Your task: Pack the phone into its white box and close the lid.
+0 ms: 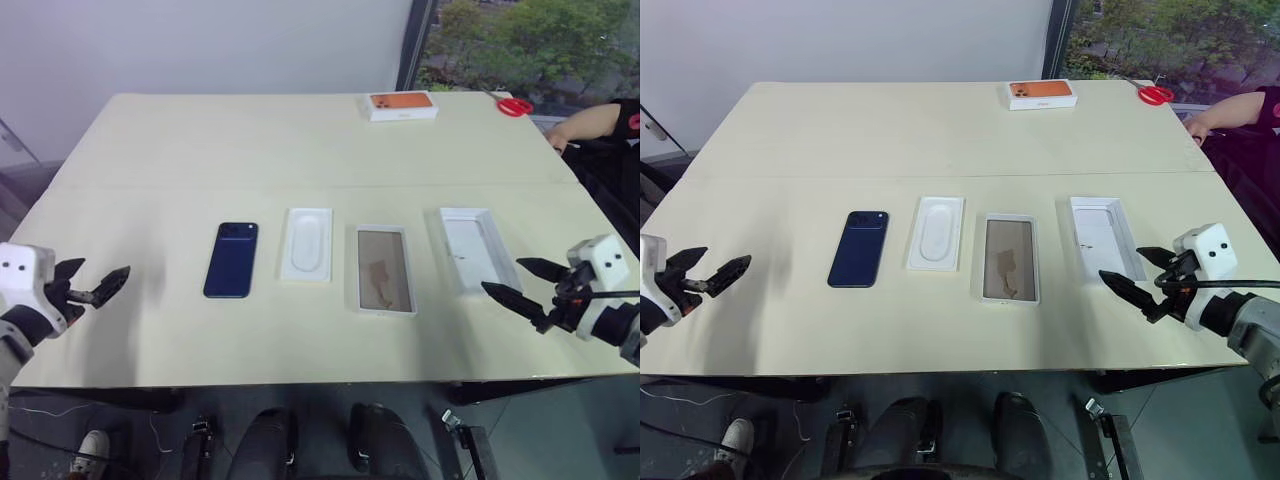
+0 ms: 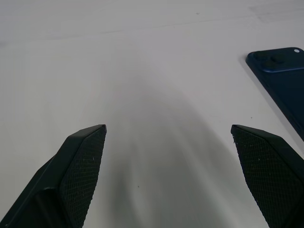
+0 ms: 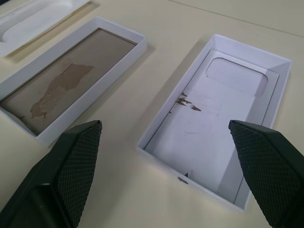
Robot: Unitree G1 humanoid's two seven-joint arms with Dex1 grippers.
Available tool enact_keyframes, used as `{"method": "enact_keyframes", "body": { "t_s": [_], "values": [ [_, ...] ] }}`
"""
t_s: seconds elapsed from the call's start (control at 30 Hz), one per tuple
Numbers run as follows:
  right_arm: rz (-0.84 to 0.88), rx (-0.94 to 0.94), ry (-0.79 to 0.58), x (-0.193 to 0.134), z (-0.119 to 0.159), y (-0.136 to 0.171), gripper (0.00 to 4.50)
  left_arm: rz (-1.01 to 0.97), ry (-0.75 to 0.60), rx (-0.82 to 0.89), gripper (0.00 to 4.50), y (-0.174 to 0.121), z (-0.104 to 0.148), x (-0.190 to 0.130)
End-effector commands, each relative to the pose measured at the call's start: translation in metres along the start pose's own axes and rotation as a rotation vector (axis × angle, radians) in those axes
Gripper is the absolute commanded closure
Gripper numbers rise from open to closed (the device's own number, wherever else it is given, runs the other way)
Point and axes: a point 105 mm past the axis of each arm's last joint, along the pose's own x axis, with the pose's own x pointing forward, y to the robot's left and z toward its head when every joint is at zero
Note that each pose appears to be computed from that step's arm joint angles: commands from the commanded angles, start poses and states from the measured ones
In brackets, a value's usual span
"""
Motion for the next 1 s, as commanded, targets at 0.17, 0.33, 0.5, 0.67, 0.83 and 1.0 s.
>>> {"method": "enact_keyframes", "body": {
  "t_s": [0.17, 0.33, 0.5, 0.67, 0.83, 1.0],
  "values": [
    [-0.003, -0.046, -0.025, 0.001, 0.013, -0.002, 0.03, -0.012, -0.043, 0.019, 0.08, -0.006, 0.010, -0.001],
    [0.023, -0.055, -0.049, 0.009, 0.020, 0.005, 0.03, -0.021, -0.050, 0.008, 0.08, -0.009, 0.012, -0.001],
    [0.058, -0.069, -0.091, 0.025, 0.030, 0.018, 0.03, -0.086, -0.087, -0.016, 0.08, -0.031, 0.022, 0.007],
    [0.123, -0.090, -0.154, 0.039, 0.049, 0.040, 0.03, -0.159, -0.116, -0.038, 0.08, -0.056, 0.033, 0.017],
    [0.195, -0.113, -0.203, 0.048, 0.061, 0.063, 0.03, -0.343, -0.128, -0.086, 0.08, -0.110, 0.047, 0.036],
    [0.258, -0.189, -0.254, 0.069, 0.078, 0.095, 0.03, -0.479, -0.046, -0.050, 0.08, -0.175, 0.053, 0.065]
  ]
}}
